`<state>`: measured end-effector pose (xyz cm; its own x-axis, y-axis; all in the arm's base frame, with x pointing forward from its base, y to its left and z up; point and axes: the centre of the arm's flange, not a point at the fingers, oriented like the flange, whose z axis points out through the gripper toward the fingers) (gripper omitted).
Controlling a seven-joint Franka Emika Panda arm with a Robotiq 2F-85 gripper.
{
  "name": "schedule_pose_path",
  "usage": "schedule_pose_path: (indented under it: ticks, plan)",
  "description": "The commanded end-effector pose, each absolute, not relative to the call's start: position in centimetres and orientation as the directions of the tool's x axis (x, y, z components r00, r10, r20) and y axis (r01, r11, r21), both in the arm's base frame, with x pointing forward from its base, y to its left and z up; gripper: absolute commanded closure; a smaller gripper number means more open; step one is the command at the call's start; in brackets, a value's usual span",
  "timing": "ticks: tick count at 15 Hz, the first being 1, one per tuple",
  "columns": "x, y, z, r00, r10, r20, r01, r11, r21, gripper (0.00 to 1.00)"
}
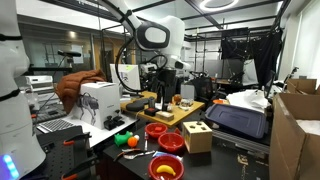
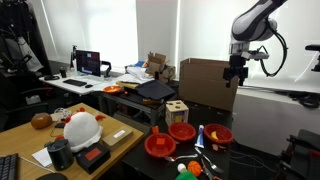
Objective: Remove the banana from the red bowl
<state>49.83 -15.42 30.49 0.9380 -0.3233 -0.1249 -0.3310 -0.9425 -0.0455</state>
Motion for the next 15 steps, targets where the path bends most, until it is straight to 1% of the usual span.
schedule_pose_path:
  ticks: [1,7,12,15]
  plan:
    - [50.1,-17.1,26.9,0.906,-0.405,-0.122,-0.411,-0.911,-0.024,0.00]
    - [50.8,-19.0,21.2,0.896,-0.416,-0.156,-0.421,-0.907,0.002,0.00]
    - [52.4,-18.1,19.5,0.907,-0.374,-0.195,-0.383,-0.924,-0.010,0.00]
    - [53.4,-17.5,17.6,0.895,-0.379,-0.236,-0.397,-0.917,-0.032,0.00]
